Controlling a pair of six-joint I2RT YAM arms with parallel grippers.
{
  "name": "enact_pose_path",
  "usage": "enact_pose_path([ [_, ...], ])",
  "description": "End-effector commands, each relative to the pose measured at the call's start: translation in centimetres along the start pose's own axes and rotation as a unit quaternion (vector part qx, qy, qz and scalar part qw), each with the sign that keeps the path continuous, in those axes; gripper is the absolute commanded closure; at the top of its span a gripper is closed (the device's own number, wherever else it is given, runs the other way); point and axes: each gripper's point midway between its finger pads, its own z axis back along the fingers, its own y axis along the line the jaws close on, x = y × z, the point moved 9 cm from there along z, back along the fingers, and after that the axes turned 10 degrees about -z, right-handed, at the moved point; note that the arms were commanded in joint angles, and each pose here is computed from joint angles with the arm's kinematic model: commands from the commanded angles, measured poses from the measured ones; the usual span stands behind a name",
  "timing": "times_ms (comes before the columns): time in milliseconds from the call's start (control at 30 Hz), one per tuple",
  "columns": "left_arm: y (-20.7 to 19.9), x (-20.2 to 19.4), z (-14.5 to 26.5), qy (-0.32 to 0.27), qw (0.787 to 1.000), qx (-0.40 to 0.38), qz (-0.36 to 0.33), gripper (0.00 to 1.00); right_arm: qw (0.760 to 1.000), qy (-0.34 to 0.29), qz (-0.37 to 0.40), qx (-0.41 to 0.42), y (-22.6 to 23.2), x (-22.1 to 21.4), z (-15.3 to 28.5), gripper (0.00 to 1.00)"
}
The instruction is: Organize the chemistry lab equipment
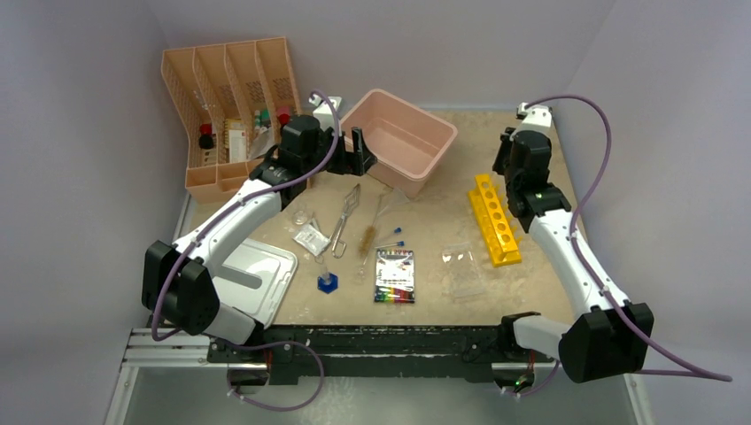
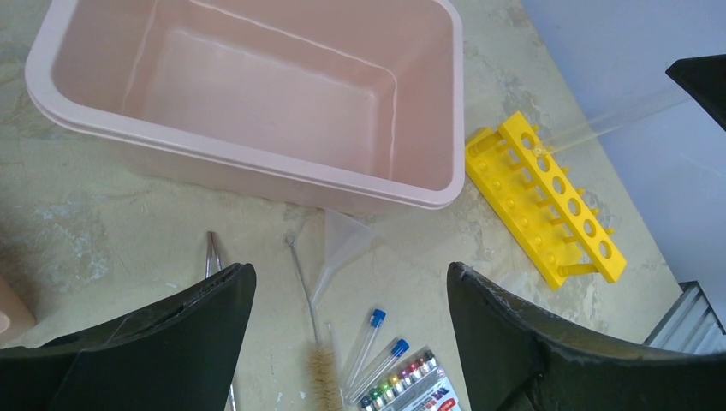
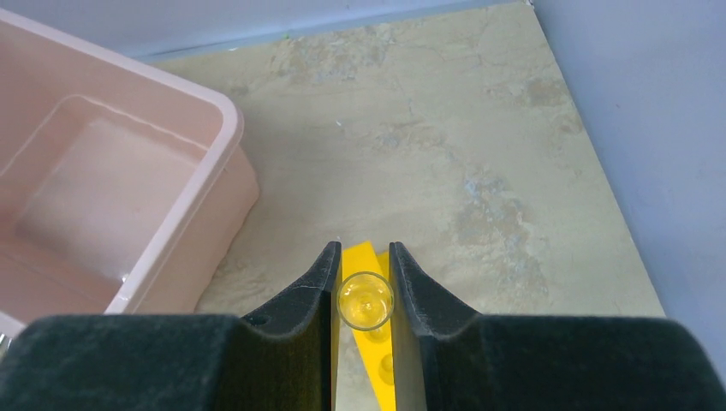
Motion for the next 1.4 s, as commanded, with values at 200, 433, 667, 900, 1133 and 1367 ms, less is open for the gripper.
enact_pose_path([
  [200,-0.1,1.1,-0.3,-0.03,1.0,-0.005,-0.006,0.18,0.999,-0.038,-0.012,0.015,0.2,0.0,-0.8,0.87],
  [433,-0.1,0.8,-0.3,-0.025,1.0,-0.004,-0.006,0.19,1.0,-0.023,0.003,0.005,-0.1,-1.9,-2.1,0.87],
  [667,-0.1,0.7,-0.3,-0.019,1.0,-0.003,-0.008,0.19,0.998,-0.058,0.037,-0.009,-0.3,-2.1,-3.9,0.88],
  [900,0.0,0.7,-0.1,-0.014,1.0,-0.002,-0.012,0.19,0.994,-0.089,0.054,-0.017,-0.5,-2.1,-5.9,0.89],
  [1133,0.0,0.7,0.0,-0.014,1.0,0.002,-0.016,0.19,0.995,-0.086,0.043,-0.019,-1.0,-2.4,-7.5,0.88],
  [1367,0.1,0.7,0.2,-0.016,1.0,0.006,-0.017,0.19,0.998,-0.045,0.032,-0.021,-1.1,-4.0,-8.3,0.84],
])
